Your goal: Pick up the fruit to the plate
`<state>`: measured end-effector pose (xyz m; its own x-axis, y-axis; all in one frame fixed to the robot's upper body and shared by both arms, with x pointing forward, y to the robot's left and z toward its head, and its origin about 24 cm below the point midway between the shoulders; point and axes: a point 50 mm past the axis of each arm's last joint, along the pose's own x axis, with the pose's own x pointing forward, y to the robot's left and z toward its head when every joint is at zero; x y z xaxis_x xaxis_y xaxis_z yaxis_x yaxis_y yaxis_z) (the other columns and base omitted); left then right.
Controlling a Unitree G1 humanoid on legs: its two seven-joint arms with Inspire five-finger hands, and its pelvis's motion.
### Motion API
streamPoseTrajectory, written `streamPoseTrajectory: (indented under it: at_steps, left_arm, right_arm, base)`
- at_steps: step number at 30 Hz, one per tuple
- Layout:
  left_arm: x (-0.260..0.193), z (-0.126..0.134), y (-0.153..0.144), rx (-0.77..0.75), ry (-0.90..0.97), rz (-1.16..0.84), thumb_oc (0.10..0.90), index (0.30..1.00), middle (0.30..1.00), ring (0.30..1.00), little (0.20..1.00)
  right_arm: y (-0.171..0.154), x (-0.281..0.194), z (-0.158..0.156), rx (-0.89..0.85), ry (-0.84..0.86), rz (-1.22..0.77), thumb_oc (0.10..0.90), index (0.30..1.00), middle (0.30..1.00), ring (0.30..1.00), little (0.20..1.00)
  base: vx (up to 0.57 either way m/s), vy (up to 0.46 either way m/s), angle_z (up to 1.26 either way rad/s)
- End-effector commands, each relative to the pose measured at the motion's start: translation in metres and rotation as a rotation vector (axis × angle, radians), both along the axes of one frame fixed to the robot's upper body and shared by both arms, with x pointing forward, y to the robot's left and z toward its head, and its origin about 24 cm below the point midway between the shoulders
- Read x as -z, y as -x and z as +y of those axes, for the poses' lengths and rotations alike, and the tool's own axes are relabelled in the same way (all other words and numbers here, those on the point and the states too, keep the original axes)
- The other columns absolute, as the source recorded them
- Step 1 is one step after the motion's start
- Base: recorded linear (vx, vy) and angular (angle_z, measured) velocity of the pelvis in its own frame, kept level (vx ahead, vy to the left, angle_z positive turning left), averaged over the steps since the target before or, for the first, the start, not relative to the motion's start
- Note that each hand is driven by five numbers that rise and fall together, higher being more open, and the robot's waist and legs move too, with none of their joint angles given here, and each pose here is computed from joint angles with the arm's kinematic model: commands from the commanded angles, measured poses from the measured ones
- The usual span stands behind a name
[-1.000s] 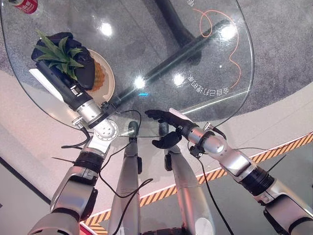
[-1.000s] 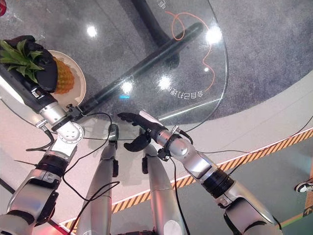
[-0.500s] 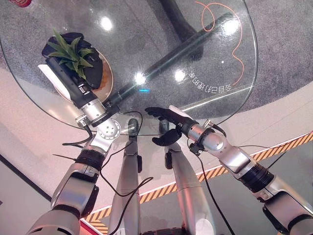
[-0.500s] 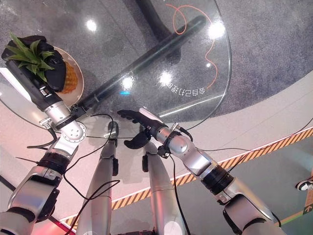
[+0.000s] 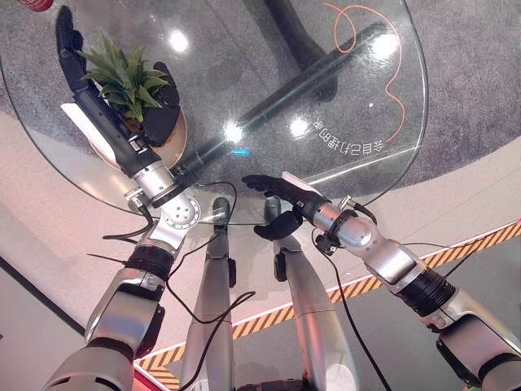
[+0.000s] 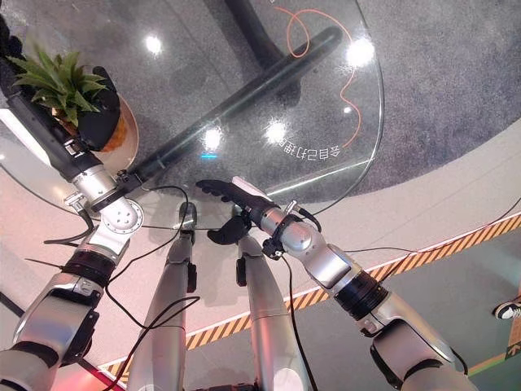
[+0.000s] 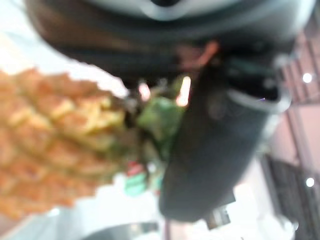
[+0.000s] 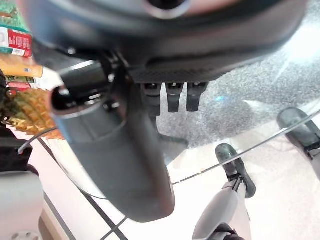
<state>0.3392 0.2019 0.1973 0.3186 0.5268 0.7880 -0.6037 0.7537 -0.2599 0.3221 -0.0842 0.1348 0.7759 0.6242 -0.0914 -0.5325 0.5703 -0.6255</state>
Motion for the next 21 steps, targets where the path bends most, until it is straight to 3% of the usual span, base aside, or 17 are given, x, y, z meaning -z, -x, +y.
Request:
streamPoseTrajectory:
  at_steps: [1, 21]
  left_arm:
    - [-0.0372, -0.0006, 0.0092, 0.044, 0.042, -0.226, 0.800, 0.900, 0.900, 0.900, 0.900]
    - [-0.0348, 0.0091, 0.0054, 0.066, 0.033, -0.161, 0.800, 0.900, 0.900, 0.900, 0.900]
  right_arm:
    - [0.0132, -0.0123, 0.0142, -0.089, -0.088, -0.050, 0.800, 0.900, 0.900, 0.900, 0.900]
    - [0.0111, -0.0114, 0.0140, -0.087, -0.065, -0.063, 0.800, 0.900, 0.900, 0.900, 0.900]
  base:
    - [0.00, 0.000, 0.00]
    - [-0.01, -0.009, 0.00]
